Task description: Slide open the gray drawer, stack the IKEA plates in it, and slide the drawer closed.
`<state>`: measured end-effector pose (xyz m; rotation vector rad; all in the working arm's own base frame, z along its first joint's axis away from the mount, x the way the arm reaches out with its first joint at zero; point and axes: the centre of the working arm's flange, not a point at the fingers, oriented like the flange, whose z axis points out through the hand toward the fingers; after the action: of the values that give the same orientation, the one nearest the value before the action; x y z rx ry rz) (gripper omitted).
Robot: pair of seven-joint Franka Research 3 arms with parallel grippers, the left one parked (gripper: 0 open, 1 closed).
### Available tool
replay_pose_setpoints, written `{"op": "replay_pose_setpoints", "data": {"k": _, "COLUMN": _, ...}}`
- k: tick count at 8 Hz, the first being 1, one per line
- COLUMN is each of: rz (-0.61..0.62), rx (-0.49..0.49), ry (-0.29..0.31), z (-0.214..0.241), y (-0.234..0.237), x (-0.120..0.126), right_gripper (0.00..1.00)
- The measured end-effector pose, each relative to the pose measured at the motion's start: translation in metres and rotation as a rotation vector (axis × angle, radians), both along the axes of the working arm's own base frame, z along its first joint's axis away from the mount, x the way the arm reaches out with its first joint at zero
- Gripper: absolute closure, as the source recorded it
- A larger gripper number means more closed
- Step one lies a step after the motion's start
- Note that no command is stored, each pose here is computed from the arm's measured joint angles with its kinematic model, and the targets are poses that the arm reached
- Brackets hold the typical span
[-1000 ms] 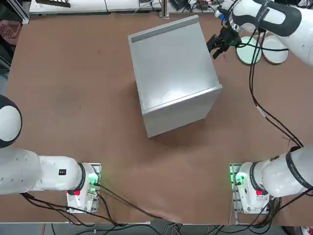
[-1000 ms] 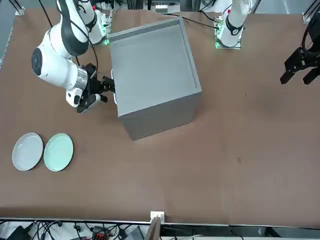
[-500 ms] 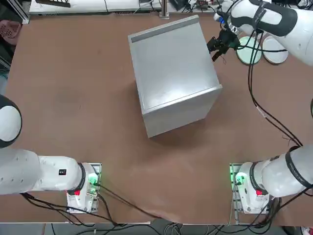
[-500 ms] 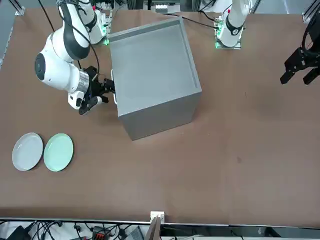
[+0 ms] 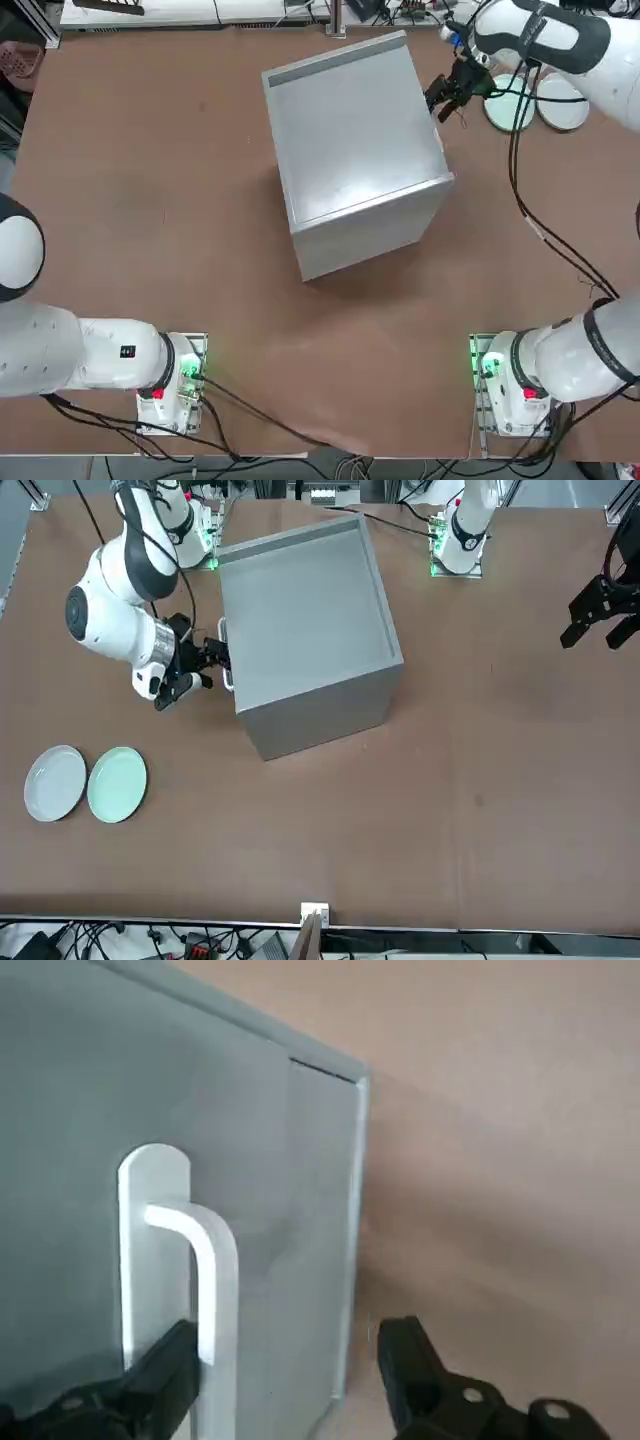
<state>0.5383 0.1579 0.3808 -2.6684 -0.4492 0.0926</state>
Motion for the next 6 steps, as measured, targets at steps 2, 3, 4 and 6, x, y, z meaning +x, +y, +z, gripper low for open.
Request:
{"op": "replay_pose_setpoints", "data": {"k": 2, "rz": 0.001, "rx": 0.000, "ry": -0.015, "z": -0.003, "y": -0.060, "x": 0.011, "right_gripper": 0.00}}
{"op": "replay_pose_setpoints", "data": {"k": 3, "rz": -0.002, "rx": -0.005, "ry": -0.024, "z": -0.002, "y": -0.088, "x": 0.015, "right_gripper": 0.00}}
{"op": "replay_pose_setpoints", "data": {"k": 4, "rz": -0.003, "rx": -0.005, "ry": -0.029, "z": -0.002, "y": -0.109, "x": 0.017, "right_gripper": 0.00}}
{"op": "replay_pose_setpoints", "data": {"k": 6, "rz": 0.003, "rx": -0.006, "ry": -0.024, "z": -0.002, "y": -0.131, "x": 0.022, "right_gripper": 0.00}}
